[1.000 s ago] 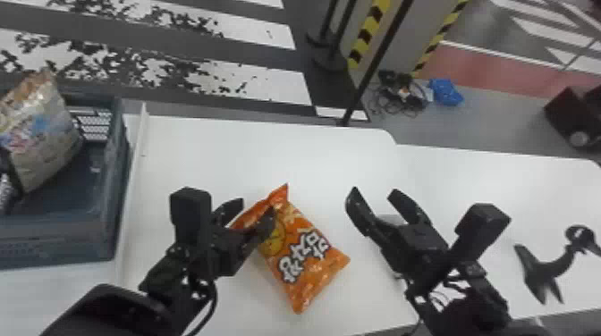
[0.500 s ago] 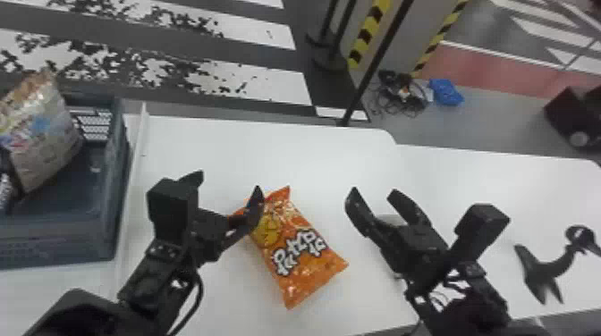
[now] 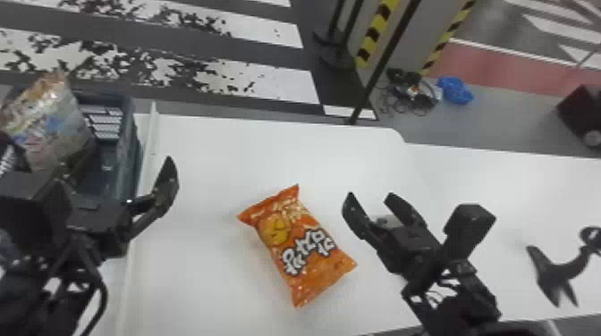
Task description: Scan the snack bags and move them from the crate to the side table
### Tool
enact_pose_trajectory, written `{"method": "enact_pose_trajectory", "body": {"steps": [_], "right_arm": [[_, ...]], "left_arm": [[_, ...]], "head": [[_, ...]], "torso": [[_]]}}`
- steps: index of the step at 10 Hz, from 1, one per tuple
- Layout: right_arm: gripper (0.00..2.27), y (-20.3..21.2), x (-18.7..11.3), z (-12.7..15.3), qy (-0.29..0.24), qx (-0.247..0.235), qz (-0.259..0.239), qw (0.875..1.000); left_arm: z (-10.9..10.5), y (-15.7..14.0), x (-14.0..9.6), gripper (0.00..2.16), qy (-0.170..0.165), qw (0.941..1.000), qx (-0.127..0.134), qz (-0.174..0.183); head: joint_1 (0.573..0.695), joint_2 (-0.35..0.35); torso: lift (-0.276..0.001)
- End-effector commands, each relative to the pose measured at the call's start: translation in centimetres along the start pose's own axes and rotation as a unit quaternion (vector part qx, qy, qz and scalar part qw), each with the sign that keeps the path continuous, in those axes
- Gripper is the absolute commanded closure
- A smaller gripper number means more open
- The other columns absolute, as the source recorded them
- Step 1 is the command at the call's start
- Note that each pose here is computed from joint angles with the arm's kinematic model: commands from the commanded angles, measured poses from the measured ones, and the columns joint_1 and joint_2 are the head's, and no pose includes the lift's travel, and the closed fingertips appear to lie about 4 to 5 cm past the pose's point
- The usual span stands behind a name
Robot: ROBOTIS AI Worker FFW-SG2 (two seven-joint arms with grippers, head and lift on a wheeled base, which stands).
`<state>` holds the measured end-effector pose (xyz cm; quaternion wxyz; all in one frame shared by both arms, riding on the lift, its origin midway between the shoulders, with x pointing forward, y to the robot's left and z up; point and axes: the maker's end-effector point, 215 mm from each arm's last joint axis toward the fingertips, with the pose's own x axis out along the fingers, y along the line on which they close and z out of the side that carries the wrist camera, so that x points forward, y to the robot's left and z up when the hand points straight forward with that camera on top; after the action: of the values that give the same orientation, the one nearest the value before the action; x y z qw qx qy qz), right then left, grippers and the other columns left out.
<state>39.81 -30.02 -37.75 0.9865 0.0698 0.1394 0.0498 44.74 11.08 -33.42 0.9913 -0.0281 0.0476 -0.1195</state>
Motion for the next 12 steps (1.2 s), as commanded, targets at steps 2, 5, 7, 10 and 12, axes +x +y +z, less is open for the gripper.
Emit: {"method": "enact_pose_trajectory", "body": {"steps": [2, 5, 7, 10, 12], "right_arm": [[0.14, 0.3, 1.1, -2.3, 0.015, -0.027, -0.003, 1.000], [0.14, 1.7, 1.7, -5.6, 0.038, -0.067, 0.003, 0.997], [0.14, 6.6, 0.9, -8.8, 0.066, -0.154, 0.029, 0.985], [0.14, 11.4, -1.0, -12.0, 0.076, -0.222, 0.062, 0.970], [0.14, 13.5, -2.5, -12.9, 0.069, -0.253, 0.076, 0.962]], "left_arm": [[0.4, 3.7, -2.6, 0.07, 0.001, 0.9996, 0.006, 0.028], [0.5, 6.6, -5.5, 0.07, 0.012, 0.9992, -0.003, 0.037], [1.1, 9.1, -6.8, 0.07, 0.022, 0.9987, -0.009, 0.045], [1.1, 10.0, -7.4, 0.07, 0.028, 0.9985, -0.008, 0.048], [0.9, 9.9, -7.4, 0.07, 0.029, 0.9985, -0.009, 0.046]], "head": [[0.695, -0.229], [0.695, -0.166], [0.695, -0.123], [0.695, 0.034], [0.695, 0.077]], "torso": [[-0.087], [-0.087], [-0.087], [-0.087], [-0.087]]}}
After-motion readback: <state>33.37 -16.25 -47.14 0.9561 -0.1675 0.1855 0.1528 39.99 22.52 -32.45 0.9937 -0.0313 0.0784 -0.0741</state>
